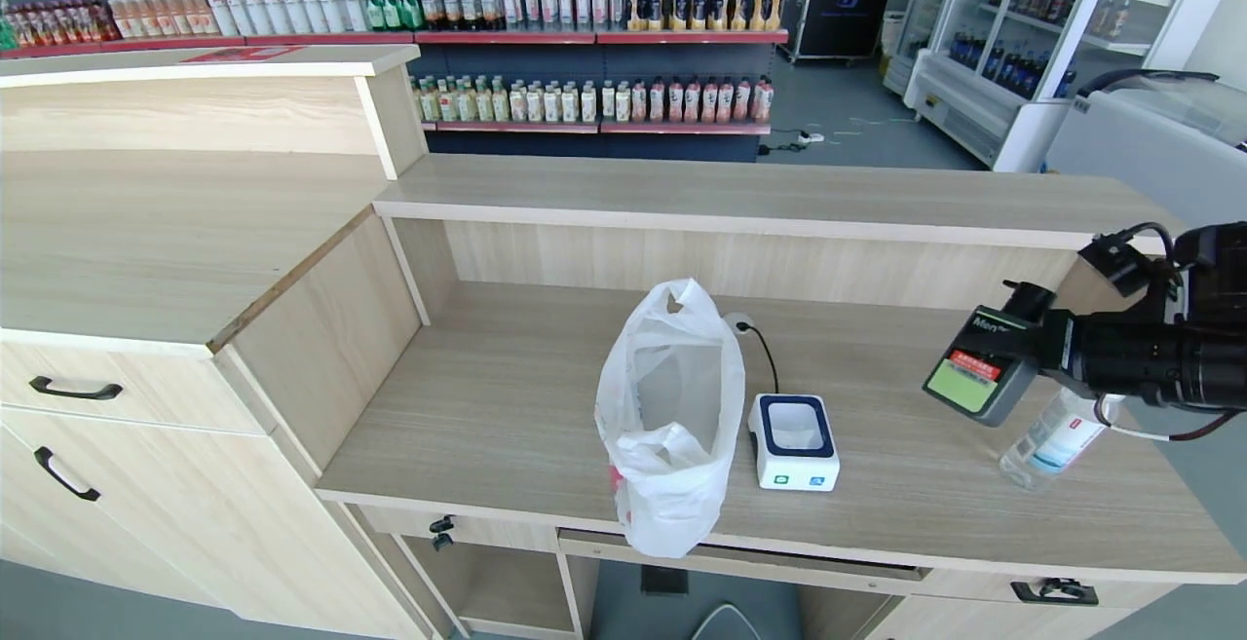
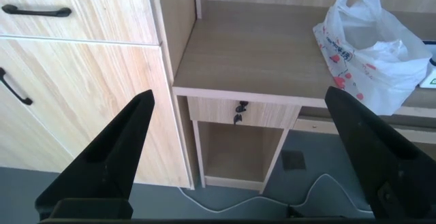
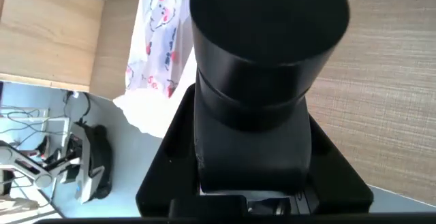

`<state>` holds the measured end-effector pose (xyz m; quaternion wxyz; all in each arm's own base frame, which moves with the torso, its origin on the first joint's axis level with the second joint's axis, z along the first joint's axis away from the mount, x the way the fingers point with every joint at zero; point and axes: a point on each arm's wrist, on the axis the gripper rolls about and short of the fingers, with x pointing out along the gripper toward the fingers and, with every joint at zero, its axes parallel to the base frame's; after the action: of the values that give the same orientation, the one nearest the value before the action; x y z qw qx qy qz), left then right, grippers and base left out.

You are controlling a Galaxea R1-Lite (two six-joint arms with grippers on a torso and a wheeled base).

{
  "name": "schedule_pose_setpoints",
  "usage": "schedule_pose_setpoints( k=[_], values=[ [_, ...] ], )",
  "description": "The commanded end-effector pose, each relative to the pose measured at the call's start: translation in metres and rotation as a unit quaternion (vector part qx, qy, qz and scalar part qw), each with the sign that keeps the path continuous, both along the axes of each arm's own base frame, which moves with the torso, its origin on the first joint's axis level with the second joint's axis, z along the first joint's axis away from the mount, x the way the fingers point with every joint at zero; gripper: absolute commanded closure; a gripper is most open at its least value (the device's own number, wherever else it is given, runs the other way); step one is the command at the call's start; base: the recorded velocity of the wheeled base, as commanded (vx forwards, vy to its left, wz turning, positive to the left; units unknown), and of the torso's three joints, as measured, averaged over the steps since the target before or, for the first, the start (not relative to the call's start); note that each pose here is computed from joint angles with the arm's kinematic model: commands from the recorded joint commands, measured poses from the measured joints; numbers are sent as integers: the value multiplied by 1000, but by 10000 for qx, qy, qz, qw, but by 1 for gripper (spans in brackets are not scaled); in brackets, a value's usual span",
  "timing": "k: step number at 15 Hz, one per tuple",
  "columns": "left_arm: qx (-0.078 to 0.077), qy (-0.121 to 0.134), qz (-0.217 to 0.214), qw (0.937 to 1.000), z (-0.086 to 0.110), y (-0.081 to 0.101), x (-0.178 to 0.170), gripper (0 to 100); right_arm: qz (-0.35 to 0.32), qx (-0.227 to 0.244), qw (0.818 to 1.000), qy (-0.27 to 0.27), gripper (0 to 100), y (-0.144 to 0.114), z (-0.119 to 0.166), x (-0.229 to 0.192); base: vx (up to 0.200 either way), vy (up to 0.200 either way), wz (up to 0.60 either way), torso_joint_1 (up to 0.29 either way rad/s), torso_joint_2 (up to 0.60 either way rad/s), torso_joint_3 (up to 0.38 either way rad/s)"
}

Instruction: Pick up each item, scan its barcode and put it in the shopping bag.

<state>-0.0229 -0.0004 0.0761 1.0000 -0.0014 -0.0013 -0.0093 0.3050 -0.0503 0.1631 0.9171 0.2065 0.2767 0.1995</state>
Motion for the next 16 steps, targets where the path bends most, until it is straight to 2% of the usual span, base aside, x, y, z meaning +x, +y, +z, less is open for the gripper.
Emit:
schedule_pose_setpoints(
  k=[1,4,6,16],
  values=[
    [-2,-3,1,10000,0,0,0,0,141,-38,9996,224,100,1,-20,10,0,0,0,0,0,0],
    [-2,-3,1,10000,0,0,0,0,797,-366,9961,-21,100,4,-32,11,0,0,0,0,0,0],
    [-2,-3,1,10000,0,0,0,0,993,-578,9933,-127,100,5,-38,14,0,0,0,0,0,0],
    [-2,-3,1,10000,0,0,0,0,1302,-507,9892,-439,100,12,-51,46,0,0,0,0,0,0]
  ],
)
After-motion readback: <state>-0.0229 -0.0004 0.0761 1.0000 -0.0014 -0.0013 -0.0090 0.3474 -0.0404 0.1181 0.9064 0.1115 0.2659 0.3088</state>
